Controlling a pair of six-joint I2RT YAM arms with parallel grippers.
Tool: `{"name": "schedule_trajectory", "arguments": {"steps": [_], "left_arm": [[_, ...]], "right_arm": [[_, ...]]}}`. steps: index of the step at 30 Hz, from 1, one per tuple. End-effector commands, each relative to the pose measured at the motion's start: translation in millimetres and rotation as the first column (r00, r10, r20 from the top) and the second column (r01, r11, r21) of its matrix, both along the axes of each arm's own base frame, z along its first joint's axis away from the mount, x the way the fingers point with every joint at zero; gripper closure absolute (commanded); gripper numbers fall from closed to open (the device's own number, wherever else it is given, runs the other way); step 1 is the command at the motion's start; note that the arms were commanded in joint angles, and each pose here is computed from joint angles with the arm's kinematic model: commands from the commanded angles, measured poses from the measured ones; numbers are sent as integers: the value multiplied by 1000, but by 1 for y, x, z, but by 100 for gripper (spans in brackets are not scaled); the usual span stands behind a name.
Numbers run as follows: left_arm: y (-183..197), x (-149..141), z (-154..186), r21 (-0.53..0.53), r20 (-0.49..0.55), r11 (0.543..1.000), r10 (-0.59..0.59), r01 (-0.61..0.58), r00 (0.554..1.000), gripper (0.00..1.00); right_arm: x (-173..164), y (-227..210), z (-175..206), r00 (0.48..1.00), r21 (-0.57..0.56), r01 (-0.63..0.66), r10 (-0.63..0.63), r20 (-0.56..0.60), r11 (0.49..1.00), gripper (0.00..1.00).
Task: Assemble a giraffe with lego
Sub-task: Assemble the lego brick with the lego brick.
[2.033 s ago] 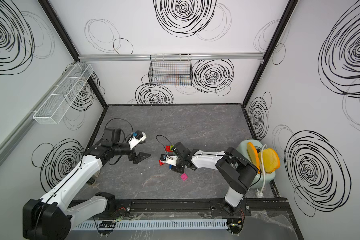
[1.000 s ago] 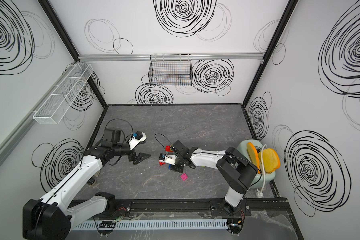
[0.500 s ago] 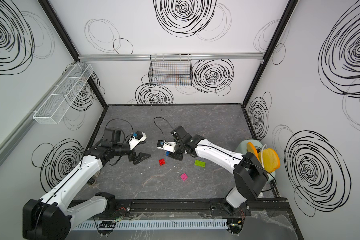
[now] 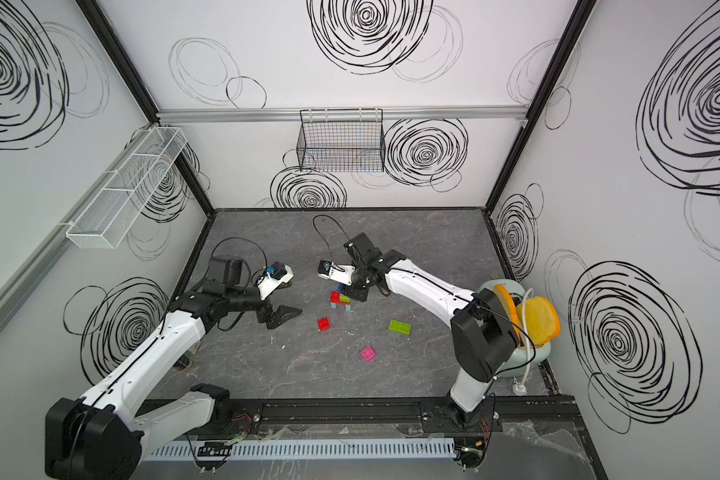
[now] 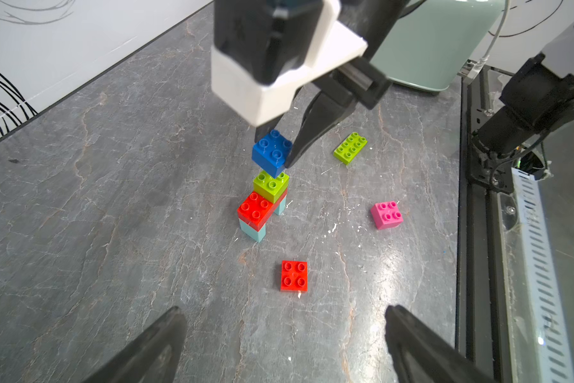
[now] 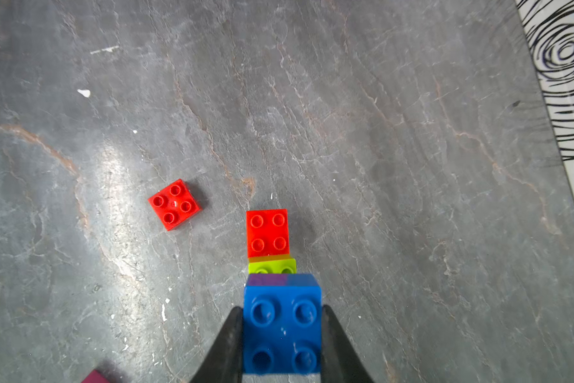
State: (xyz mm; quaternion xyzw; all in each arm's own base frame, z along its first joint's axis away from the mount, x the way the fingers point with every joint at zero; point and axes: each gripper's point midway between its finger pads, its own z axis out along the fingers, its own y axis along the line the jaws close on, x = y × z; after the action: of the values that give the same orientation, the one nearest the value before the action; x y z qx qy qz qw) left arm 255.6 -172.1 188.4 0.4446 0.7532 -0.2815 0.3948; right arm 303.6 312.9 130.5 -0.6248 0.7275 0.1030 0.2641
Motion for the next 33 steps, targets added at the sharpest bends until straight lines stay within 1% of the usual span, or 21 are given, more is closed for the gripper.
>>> {"name": "schedule_trajectory", "arguments": {"steps": [1, 6, 10, 13, 16, 22, 24, 28, 33], "left_arm": [[-6, 0, 8, -18, 23, 999, -28, 28, 999, 2], [-6, 1, 5, -10, 26, 1000, -30, 30, 999, 2], [-6, 0, 6, -9, 13, 999, -31, 31, 999, 2], [-6, 1, 3, -10, 22, 1000, -30, 30, 999, 2], [-7, 0, 4, -15, 11, 999, -30, 30, 999, 2], [-6, 1, 3, -15, 20, 1000, -24, 25, 999, 2], [-5, -1, 6, -14, 15, 1000, -25, 26, 1000, 2], [-4, 1, 1, -11, 21, 1000, -19, 20, 1000, 2], [-4, 1, 5, -12, 14, 1000, -22, 22, 1000, 2]], "right_arm": [[6, -1, 0, 1000, -31, 0, -1, -14, 1000, 85], [9, -4, -12, 999, -56, -1, -1, -47, 998, 85], [0, -5, -12, 997, -41, -22, 19, -75, 999, 84], [-2, -10, -16, 997, -54, -29, 25, -78, 998, 84], [-5, -11, -17, 996, -42, -35, 31, -88, 998, 83], [-2, -13, -29, 995, -67, -26, 19, -100, 997, 83], [-4, -13, -30, 994, -56, -29, 22, -107, 998, 83], [3, -15, -35, 995, -63, -12, 6, -102, 998, 83], [6, -8, -31, 994, -40, -16, 11, -113, 999, 82]]}}
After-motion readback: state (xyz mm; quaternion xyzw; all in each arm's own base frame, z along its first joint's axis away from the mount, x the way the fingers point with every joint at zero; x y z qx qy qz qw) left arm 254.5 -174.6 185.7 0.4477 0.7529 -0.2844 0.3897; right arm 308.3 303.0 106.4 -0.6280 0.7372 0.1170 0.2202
